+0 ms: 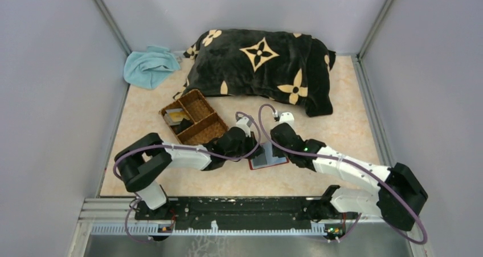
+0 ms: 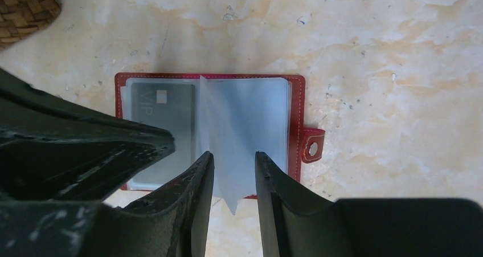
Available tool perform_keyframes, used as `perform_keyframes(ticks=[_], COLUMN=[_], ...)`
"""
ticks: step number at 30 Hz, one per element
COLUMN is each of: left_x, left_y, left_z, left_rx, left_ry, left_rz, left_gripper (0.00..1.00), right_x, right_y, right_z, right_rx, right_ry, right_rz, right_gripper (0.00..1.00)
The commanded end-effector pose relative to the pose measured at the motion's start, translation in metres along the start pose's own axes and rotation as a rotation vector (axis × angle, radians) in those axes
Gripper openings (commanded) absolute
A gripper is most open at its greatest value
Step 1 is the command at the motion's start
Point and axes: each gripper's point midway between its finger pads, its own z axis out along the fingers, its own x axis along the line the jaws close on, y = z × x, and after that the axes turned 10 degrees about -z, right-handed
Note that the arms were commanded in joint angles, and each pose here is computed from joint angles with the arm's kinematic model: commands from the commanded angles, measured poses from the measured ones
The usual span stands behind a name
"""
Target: Take the credit cards out of the card holder
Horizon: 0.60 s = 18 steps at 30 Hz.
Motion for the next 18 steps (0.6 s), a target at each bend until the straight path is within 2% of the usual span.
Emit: perform_keyframes(ticks=[1, 12, 18], left_x=[-0.029, -0.033, -0.044], left_y=[0.000, -0.017, -0.019], left_z=[0.014, 0.037, 0.036], left_rx=[0.013, 0.073, 0.079], left_ry=[-0.093, -0.098, -0.156], left_rz=[0.013, 0.016, -0.009], left_gripper=[0.00, 0.00, 0.00], right_x=[-0.013, -0.011, -0.023], right_y=[0.018, 0.021, 0.008], right_z=[-0.013, -0.020, -0.013], right_rx=[-0.077, -0.106, -0.066], right_ry=[-0.041, -0.009, -0.060], right_rz=[0.045, 0.058, 0.085], right_gripper=[0.34, 0.33, 0.22])
